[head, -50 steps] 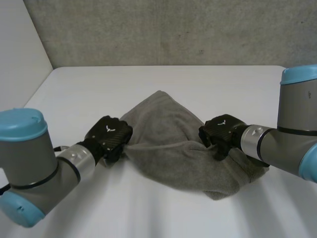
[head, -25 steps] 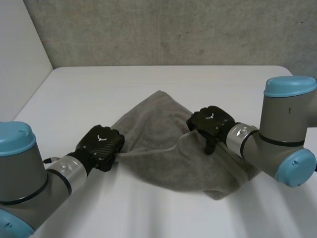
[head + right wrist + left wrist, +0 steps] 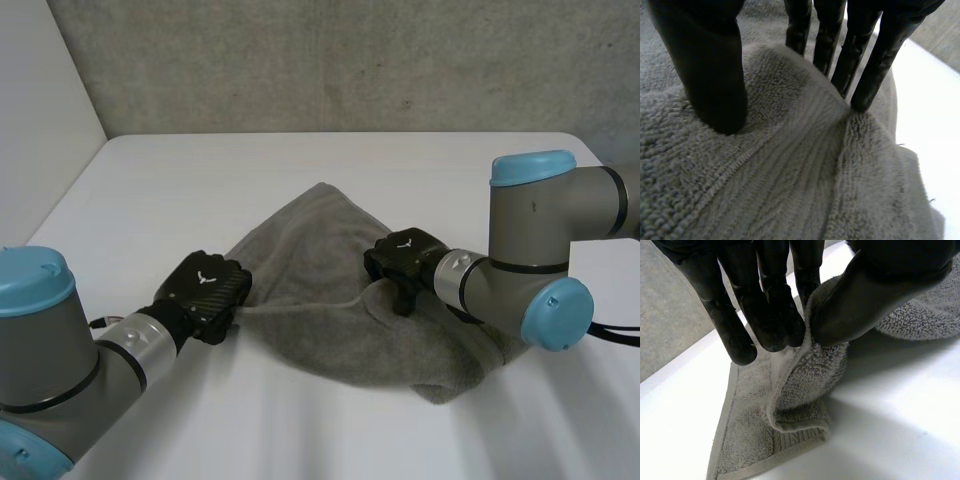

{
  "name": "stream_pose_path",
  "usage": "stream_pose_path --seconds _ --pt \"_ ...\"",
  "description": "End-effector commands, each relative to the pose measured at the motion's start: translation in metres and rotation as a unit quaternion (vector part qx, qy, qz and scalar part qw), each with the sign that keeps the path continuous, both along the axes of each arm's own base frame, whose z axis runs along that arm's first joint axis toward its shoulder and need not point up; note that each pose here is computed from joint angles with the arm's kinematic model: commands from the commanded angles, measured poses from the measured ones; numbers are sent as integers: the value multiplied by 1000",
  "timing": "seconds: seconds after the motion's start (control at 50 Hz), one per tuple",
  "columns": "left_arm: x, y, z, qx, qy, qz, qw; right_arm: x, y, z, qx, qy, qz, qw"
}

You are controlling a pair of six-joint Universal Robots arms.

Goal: Fold the towel.

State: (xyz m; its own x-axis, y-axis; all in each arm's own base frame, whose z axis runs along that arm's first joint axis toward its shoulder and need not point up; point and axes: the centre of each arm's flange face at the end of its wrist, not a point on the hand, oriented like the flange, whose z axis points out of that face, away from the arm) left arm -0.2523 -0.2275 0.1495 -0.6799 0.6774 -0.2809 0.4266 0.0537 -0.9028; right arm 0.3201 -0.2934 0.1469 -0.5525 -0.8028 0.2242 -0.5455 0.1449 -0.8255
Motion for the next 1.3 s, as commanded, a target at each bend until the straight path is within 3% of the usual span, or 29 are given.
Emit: stream_pose_path --seconds 0.02,0.2,0.32,0.46,0.6,0.7,0.8,0.88,0.98,1.02,1.04,1.08,1.1,1.12,1.14,1.18,1.2,1.24,1.26,1.3 --pt "0 -2 2 -4 2 2 1000 0 3 17 0 -7 2 1000" --pt "1 -8 29 -40 17 9 999 -16 26 119 -77 -89 -18 993" --pt "8 -8 107 -135 71 23 988 -29 52 190 -148 -146 -25 978" --pt "17 6 209 -221 186 28 957 -67 78 269 -245 -184 -55 950" --pt "17 2 216 -205 197 31 958 -69 72 258 -224 -158 -57 960" --pt "6 -36 144 -102 150 45 982 -57 45 218 -207 -87 -47 973" --pt "-1 -64 97 -67 97 48 992 -42 23 187 -195 -50 -27 979" --pt "-5 -86 78 -73 61 46 994 -23 9 168 -200 -37 -14 979" --pt "-22 -121 90 -129 57 35 989 7 -19 164 -279 -52 -15 959" --pt "-33 -144 133 -207 86 39 974 18 -42 186 -365 -96 -46 925" --pt "-33 -145 133 -207 87 40 974 18 -42 186 -365 -96 -46 925" --pt "-47 -150 197 -305 133 45 942 17 -55 228 -457 -148 -94 872" --pt "-47 -150 197 -306 133 45 942 17 -55 228 -457 -149 -94 872" --pt "-50 -148 232 -357 159 47 919 14 -54 251 -496 -176 -114 843" --pt "-50 -148 232 -358 159 47 919 14 -54 251 -496 -176 -114 842" --pt "-49 -139 285 -444 200 53 872 5 -44 288 -541 -223 -139 799" --pt "-49 -139 285 -444 200 53 872 5 -44 288 -541 -223 -139 799" --pt "-46 -128 310 -485 220 49 845 -4 -37 295 -533 -238 -139 800" --pt "-46 -128 310 -485 220 49 845 -4 -37 295 -533 -238 -139 800" --pt "-45 -126 311 -484 220 48 845 -7 -31 284 -505 -238 -127 820"
